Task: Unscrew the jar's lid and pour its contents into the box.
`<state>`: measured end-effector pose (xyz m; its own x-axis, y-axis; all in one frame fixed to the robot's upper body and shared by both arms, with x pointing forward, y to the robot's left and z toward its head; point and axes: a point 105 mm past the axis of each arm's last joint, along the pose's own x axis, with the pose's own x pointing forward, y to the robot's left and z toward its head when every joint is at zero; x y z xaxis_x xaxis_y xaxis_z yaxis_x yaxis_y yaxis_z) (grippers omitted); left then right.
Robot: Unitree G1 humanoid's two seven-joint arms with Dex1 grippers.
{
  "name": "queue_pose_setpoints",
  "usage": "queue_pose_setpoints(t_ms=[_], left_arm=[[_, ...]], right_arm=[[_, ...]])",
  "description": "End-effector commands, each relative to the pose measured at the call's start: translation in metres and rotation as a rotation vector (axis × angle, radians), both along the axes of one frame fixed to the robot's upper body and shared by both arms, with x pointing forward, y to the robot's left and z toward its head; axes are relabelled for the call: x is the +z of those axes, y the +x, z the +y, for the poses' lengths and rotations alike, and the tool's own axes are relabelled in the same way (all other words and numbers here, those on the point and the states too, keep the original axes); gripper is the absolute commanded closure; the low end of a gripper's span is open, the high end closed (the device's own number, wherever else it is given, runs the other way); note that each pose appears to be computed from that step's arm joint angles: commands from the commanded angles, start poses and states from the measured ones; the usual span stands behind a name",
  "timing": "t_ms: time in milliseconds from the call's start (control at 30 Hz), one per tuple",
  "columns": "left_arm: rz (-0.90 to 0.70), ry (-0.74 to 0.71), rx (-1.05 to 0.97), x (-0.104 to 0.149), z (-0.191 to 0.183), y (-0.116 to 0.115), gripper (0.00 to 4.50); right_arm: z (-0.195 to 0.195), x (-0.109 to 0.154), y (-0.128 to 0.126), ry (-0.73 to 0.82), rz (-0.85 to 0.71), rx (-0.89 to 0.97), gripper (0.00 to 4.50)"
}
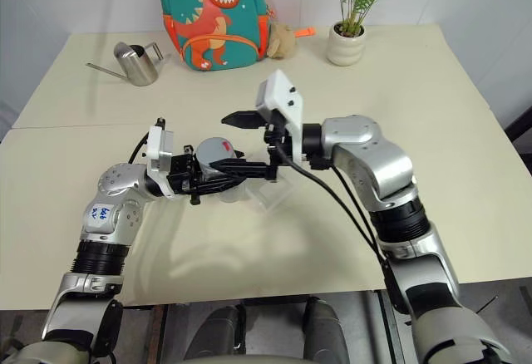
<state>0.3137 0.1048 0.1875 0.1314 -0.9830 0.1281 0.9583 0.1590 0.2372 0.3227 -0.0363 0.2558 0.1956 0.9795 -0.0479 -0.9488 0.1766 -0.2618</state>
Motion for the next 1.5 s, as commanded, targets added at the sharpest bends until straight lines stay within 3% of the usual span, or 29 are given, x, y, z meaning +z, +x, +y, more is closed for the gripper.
queue_pose_setpoints(t_ms=[33,233,500,733,1500], left_arm=[[-0.066,-0.009,-0.027,0.013,0.0,-0.006,2.49],[-0.069,-0.003,-0.024,0.013,0.003,-0.005,2.49],[-0.067,-0.004,-0.029,0.013,0.0,-0.005,2.49],[-0.06,-0.003,-0.039,0.01,-0.004,-0.007,2.49],[-0.062,-0.007,-0.03,0.008,-0.004,-0.006,2.49]], right_arm=[[-0.027,0.008,0.007,0.025,-0.016,-0.072,0.02],[-0.027,0.016,-0.007,0.062,0.005,0.004,0.02],[0.026,0.015,-0.034,0.065,0.023,0.157,0.02],[0.049,0.002,-0.027,0.016,0.02,0.123,0.02],[-0.003,0.002,-0.01,0.003,0.031,0.018,0.02]])
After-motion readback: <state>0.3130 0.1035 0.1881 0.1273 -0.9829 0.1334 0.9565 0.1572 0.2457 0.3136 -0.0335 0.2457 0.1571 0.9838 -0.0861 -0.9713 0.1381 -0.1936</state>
